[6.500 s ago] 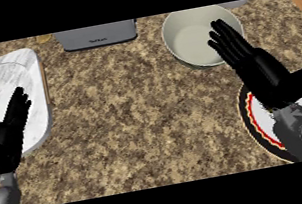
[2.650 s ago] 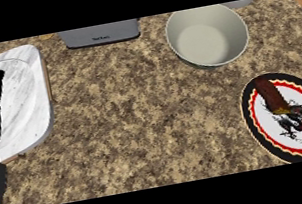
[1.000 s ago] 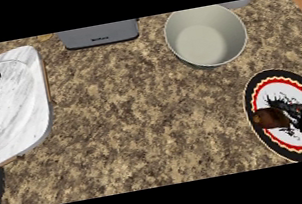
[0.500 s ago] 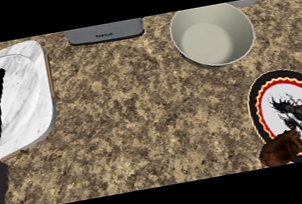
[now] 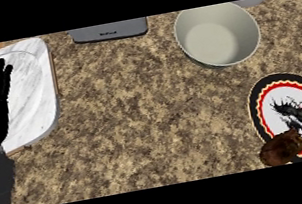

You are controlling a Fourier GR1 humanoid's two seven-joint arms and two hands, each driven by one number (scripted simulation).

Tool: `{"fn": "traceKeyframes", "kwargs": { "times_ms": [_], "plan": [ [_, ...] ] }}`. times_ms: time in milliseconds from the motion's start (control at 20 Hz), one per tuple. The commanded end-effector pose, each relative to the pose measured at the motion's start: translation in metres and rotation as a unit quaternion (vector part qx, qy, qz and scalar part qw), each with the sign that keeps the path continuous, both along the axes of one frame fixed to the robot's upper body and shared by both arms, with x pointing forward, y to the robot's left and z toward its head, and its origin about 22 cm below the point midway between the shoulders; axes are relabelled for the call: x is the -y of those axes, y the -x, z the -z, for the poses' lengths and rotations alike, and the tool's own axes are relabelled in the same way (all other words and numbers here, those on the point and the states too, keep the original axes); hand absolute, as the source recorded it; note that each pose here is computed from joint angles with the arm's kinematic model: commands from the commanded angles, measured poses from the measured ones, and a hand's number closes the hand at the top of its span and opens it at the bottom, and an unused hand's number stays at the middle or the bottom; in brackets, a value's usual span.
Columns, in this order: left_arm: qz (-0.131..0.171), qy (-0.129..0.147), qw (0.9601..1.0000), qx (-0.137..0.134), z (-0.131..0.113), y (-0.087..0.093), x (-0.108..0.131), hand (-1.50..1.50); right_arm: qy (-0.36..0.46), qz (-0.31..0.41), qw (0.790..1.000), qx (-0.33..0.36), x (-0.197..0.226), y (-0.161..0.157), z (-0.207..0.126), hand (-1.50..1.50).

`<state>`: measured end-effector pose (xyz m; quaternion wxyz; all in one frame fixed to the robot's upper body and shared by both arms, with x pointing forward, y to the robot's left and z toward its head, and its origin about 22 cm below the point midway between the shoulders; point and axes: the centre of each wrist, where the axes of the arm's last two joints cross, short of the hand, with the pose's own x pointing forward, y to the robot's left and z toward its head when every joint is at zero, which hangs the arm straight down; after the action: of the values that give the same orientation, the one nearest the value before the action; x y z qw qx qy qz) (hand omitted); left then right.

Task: Pick the tomato from the plate and place it in the bowl

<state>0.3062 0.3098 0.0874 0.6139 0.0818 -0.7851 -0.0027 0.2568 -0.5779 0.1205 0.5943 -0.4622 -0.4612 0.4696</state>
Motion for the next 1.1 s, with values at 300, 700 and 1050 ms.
{"fn": "traceKeyframes", "kwargs": {
  "times_ms": [300,700,1050],
  "plan": [
    [-0.021,0.002,0.9998,-0.003,0.002,0.000,-0.002,0.00,-0.068,-0.085,0.985,0.135,-0.002,-0.031,-0.087,1.50],
    [-0.018,-0.005,0.9998,-0.008,0.006,0.000,-0.006,0.00,-0.220,-0.162,0.948,0.164,-0.026,-0.060,-0.151,1.50],
    [-0.017,0.005,0.9997,-0.017,0.012,0.005,-0.016,0.00,-0.255,-0.181,0.943,0.119,-0.088,-0.110,-0.167,1.50]
  ]
}}
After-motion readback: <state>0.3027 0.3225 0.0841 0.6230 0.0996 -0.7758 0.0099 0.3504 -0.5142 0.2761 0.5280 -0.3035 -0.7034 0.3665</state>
